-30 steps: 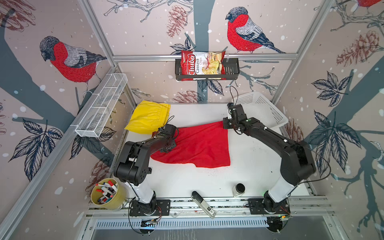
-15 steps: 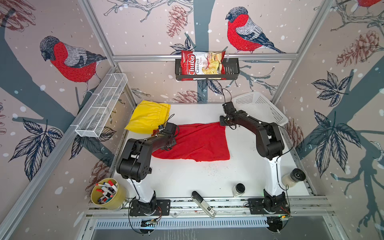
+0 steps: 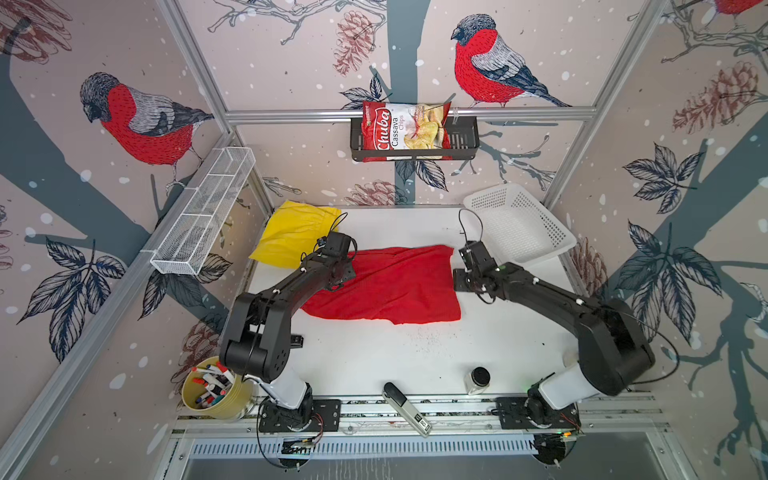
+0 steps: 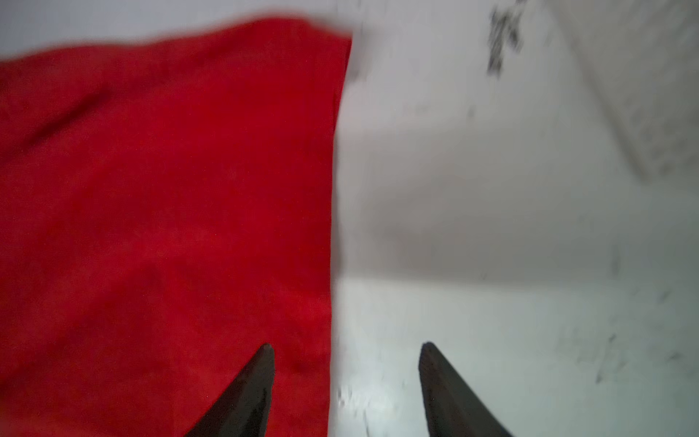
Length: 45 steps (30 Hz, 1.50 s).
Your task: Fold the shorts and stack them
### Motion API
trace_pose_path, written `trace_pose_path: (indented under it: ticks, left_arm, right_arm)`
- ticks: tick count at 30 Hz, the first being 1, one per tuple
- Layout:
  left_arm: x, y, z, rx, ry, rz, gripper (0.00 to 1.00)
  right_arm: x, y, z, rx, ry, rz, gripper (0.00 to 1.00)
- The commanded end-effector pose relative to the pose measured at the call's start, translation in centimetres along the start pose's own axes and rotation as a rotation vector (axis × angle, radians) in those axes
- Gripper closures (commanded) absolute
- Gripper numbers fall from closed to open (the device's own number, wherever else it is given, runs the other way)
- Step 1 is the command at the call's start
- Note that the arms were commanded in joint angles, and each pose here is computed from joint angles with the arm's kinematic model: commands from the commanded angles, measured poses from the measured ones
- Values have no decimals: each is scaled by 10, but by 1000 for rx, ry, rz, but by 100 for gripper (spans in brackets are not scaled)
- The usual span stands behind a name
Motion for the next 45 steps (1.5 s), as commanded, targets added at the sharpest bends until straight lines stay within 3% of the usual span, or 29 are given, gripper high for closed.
trace_pose_path:
  ticks: [1, 7, 11, 12, 14, 17, 22, 25, 28, 33, 36, 42, 43, 45]
  left_arm:
    - [-13, 16, -7, 6, -1, 45, 40]
    - [0, 37, -27, -8, 20, 81, 41]
    - [14, 44, -37, -22, 39, 102, 42]
    - [17, 45, -39, -22, 43, 108, 42]
    - [23, 48, -40, -25, 46, 122, 42]
    - [29, 53, -41, -25, 52, 144, 42]
    - [40, 65, -48, -26, 72, 177, 43]
    - [45, 69, -53, -28, 87, 182, 43]
    - [48, 68, -56, -29, 107, 171, 44]
    - [32, 35, -64, -29, 174, 16, 44]
    - [8, 4, -73, 29, 175, -48, 42]
    - [-46, -15, -59, 3, 138, -142, 39]
    - [-59, -15, -52, -4, 107, -153, 39]
    - [-85, -12, -37, -21, 32, -177, 43]
  right_arm:
    - [1, 21, -25, 97, 41, 169, 37]
    - [11, 38, -40, 126, 61, 308, 32]
    - [21, 41, -43, 123, 78, 307, 33]
    - [23, 41, -44, 123, 81, 310, 36]
    - [27, 39, -47, 122, 89, 298, 54]
    - [31, 21, -52, 148, 103, 252, 97]
    - [23, -38, -61, 215, 104, 65, 100]
    - [18, -55, -69, 243, 105, 25, 100]
    - [21, -57, -69, 242, 111, 9, 93]
    - [13, -70, -41, 210, 57, -106, 88]
    - [-14, -80, -1, 210, -56, -200, 52]
    - [-97, -58, 74, 191, -416, -251, 18]
    - [-106, -44, 81, 149, -471, -245, 0]
    - [-136, -17, 90, 86, -601, -254, 1]
Point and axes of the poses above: each gripper's point midway between its finger pads, its own x axis out along the fingers, its own y axis along the line the jaws close on, z = x × y, the point moved 4 cm from there along -x, back along the fingers, and after that the axes turned 9 degrees about -x, right-handed, at the moved point
